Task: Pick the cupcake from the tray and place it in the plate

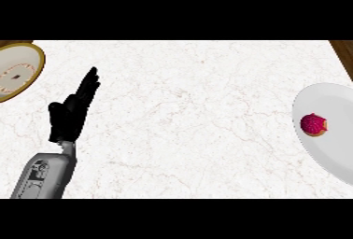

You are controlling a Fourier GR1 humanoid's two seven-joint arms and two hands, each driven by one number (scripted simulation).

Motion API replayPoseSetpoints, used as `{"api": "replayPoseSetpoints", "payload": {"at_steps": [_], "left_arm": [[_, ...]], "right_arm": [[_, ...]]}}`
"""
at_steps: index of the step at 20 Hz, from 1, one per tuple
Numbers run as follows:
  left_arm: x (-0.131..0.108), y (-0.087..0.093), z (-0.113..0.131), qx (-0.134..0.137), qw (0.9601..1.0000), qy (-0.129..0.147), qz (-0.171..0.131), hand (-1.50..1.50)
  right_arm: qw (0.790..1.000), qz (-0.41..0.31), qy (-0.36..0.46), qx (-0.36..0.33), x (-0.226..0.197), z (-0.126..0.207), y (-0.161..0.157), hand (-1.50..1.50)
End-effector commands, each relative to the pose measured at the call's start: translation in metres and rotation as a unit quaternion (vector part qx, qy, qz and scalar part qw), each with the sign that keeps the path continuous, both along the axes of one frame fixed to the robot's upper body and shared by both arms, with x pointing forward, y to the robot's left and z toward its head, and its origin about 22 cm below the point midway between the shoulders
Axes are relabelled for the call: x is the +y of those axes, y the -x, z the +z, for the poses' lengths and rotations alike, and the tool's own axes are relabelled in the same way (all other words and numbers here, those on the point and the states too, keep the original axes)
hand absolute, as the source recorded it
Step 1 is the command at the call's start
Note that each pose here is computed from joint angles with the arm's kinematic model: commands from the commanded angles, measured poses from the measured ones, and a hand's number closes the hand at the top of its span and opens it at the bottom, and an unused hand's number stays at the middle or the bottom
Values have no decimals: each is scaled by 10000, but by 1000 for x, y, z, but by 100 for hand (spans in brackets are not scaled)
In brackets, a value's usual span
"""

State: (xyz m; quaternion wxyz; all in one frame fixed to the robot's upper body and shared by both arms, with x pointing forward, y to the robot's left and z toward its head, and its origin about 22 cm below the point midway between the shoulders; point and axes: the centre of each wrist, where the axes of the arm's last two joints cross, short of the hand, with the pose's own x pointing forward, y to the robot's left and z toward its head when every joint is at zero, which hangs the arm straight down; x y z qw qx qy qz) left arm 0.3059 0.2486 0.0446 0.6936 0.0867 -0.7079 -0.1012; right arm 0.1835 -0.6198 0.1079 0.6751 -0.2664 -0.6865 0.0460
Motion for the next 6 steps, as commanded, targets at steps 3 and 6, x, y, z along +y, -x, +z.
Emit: {"api": "replayPoseSetpoints", "payload": {"at_steps": [3,6], "left_arm": [[0,2,-2,15,10000,30,0,0],[4,-3,3,-63,10000,36,39,0]], "right_arm": [[9974,489,-367,-370,-11,10,19,-150],[9985,402,-293,-220,-8,0,19,-150]]}}
